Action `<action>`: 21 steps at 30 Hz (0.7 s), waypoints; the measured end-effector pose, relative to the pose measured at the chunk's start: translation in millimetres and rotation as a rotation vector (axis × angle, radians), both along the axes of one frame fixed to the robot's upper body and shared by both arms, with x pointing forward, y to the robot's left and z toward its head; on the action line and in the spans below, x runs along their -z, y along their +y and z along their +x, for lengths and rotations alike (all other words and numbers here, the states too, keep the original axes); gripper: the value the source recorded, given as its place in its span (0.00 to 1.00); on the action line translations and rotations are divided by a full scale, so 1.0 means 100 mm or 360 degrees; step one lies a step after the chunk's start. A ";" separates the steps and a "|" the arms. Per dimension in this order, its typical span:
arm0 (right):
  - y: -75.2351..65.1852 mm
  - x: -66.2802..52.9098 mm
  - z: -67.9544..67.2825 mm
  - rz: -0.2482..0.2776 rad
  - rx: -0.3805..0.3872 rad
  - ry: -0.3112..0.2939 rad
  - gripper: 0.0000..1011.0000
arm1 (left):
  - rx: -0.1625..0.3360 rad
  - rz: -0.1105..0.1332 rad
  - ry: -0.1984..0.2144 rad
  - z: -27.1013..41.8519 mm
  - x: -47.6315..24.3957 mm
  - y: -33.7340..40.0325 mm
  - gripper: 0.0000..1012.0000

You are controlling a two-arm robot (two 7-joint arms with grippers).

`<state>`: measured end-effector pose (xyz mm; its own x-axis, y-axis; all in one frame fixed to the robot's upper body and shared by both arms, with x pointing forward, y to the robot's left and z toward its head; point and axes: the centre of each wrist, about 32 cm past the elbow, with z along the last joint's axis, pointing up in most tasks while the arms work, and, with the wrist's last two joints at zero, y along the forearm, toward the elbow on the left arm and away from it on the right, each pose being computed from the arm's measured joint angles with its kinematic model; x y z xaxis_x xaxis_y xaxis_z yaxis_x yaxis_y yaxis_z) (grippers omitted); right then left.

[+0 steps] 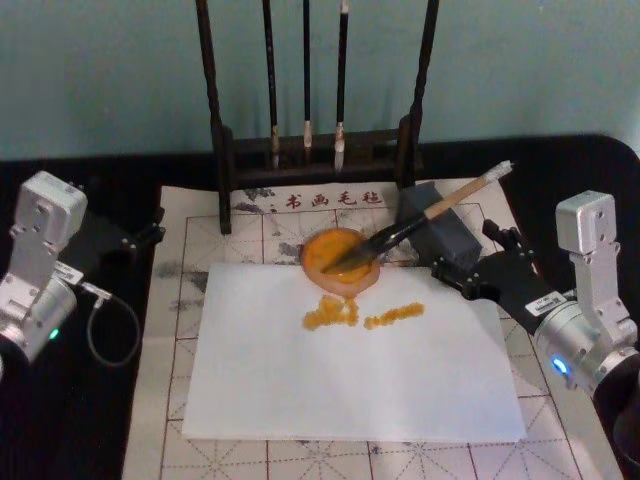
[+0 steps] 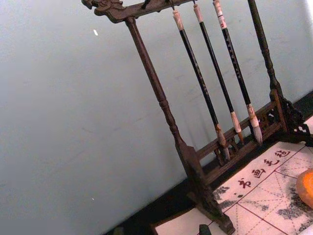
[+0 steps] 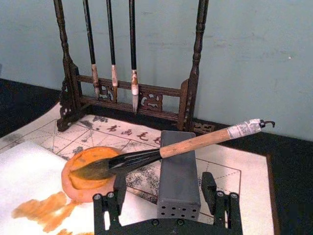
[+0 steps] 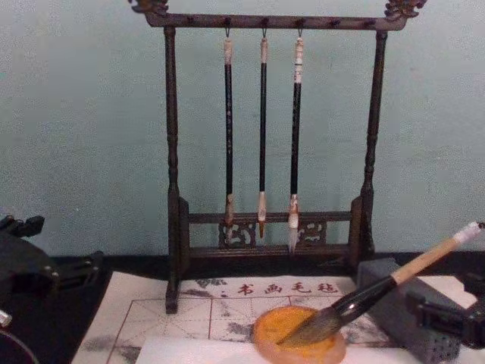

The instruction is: Pick up the brush from the inkstone, write on the paper, then place the brush back to its original position.

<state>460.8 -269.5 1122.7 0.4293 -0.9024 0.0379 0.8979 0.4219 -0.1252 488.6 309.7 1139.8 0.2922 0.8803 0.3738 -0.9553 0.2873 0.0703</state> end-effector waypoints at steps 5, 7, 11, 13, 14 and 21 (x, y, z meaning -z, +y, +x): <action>0.00 0.00 0.00 0.0000 0.0000 0.0000 0.99 | 0.0000 0.0000 0.0000 0.000 0.000 0.000 0.99; 0.00 0.00 0.00 0.0000 0.0000 0.0000 0.99 | 0.0000 0.0000 0.0000 0.000 0.000 0.000 0.99; 0.00 0.00 0.00 0.0000 0.0000 0.0000 0.99 | 0.0000 0.0000 0.0000 0.000 0.000 0.000 0.99; 0.00 0.00 0.00 0.0000 0.0000 0.0000 0.99 | 0.0000 0.0000 0.0000 0.000 0.000 0.000 0.99; 0.00 0.00 0.00 0.0000 0.0000 0.0000 0.99 | 0.0000 0.0000 0.0000 0.000 0.000 0.000 0.99; 0.00 0.00 0.00 0.0000 0.0000 0.0000 0.99 | 0.0000 0.0000 0.0000 0.000 0.000 0.000 0.99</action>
